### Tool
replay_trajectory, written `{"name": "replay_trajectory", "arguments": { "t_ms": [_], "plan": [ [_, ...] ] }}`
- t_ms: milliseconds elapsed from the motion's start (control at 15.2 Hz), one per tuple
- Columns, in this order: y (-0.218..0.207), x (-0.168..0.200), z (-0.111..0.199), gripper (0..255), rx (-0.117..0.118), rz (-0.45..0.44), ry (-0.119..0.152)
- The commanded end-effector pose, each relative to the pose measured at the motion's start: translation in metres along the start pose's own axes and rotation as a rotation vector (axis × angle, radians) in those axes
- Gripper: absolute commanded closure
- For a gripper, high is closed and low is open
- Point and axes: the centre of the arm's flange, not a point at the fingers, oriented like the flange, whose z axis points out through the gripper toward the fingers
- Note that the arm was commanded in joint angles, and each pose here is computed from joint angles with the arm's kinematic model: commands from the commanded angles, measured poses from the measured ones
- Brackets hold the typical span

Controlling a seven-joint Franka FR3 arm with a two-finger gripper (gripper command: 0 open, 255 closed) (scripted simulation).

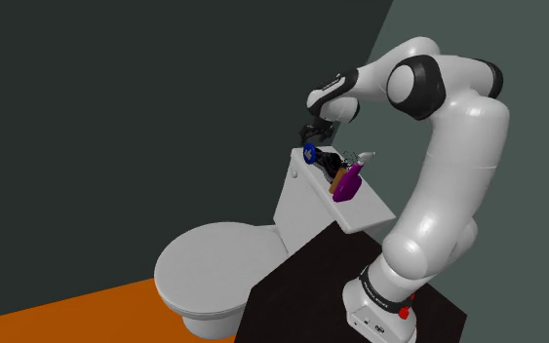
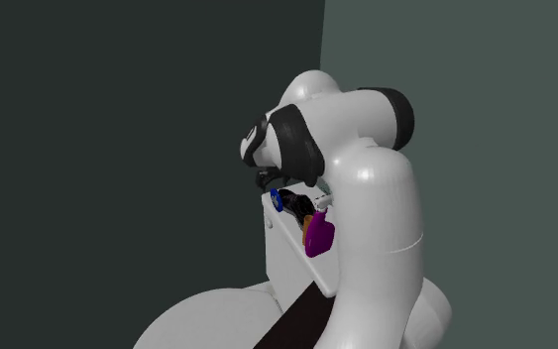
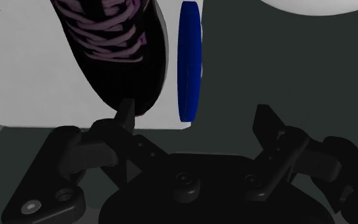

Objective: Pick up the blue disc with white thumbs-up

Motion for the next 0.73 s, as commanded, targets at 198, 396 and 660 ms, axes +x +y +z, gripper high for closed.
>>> {"name": "replay_trajectory", "arguments": {
  "t_ms": [198, 396, 660],
  "plan": [
    [0.003, -0.005, 0.029, 0, 0.0, 0.001, 0.001],
    [0.003, -0.005, 0.03, 255, 0.0, 0.001, 0.001],
    [0.002, -0.004, 0.03, 255, 0.0, 0.001, 0.001]
  ]
}}
